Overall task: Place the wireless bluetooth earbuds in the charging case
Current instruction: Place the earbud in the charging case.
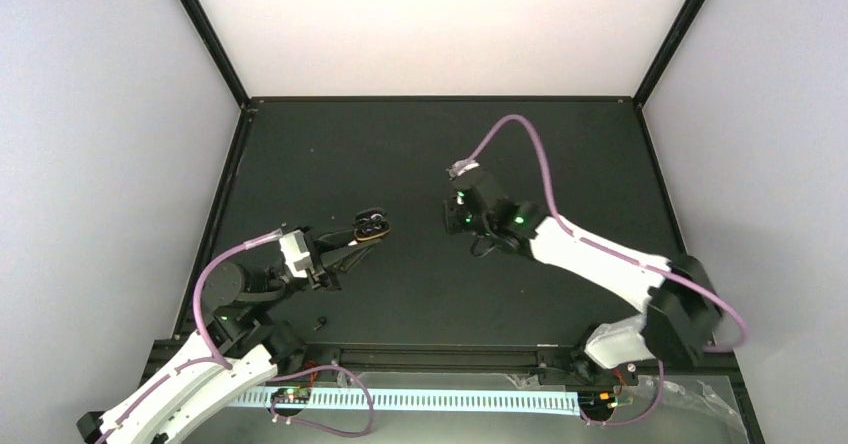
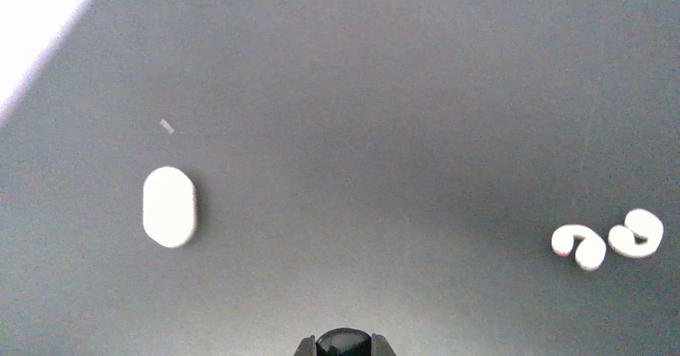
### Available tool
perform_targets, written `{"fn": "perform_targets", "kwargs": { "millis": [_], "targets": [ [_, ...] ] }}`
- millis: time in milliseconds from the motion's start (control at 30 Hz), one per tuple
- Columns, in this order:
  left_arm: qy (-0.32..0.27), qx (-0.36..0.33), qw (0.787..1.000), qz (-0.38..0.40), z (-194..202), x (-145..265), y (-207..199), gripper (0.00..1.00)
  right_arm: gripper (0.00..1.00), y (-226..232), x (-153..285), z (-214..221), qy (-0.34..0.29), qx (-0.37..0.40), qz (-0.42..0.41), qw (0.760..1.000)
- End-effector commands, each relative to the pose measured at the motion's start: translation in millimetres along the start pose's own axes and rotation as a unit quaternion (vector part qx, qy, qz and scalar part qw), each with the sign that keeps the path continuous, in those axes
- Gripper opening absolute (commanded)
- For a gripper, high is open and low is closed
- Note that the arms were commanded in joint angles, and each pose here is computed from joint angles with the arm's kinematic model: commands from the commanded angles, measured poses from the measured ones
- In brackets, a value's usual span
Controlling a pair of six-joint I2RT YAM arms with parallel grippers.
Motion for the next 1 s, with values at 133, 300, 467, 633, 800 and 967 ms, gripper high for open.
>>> {"fn": "perform_targets", "kwargs": {
  "millis": [133,300,467,633,800,967],
  "targets": [
    [-0.033,0.034,0.997,-0.055,-13.0,-19.6,18.6,0.02,0.01,5.5,141.5,-61.7,-0.303,-0.049,-0.152,0.939],
    [-0.079,0.026,0.995,-0.049,-15.8,-38.5,24.4,0.02,0.01,1.4,213.0,-70.5,-0.404,-0.016,-0.194,0.894],
    [-0.129,0.006,0.991,-0.033,-15.5,-66.8,32.0,0.02,0.01,2.3,267.9,-76.3,-0.480,0.023,-0.229,0.847],
    [-0.166,-0.015,0.986,0.003,-13.8,-94.2,34.0,0.01,0.01,8.0,299.9,-75.0,-0.520,0.053,-0.279,0.805],
    [-0.178,-0.036,0.983,0.031,-7.4,-111.0,30.5,0.01,0.01,20.5,319.6,-70.1,-0.532,0.088,-0.333,0.774],
    [-0.173,-0.040,0.983,0.043,-1.0,-117.2,23.9,0.02,0.01,33.2,320.4,-67.1,-0.525,0.108,-0.352,0.767]
  ]
}}
Point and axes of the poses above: each gripper's point midway between its finger pads, its own x axis back along the fingers, its own y axis along the line the jaws close on, z = x × y, the point moved 7 cm from there along x, back along the fingers, and after that the axes turned 1 degree about -x, right-handed, at the moved point
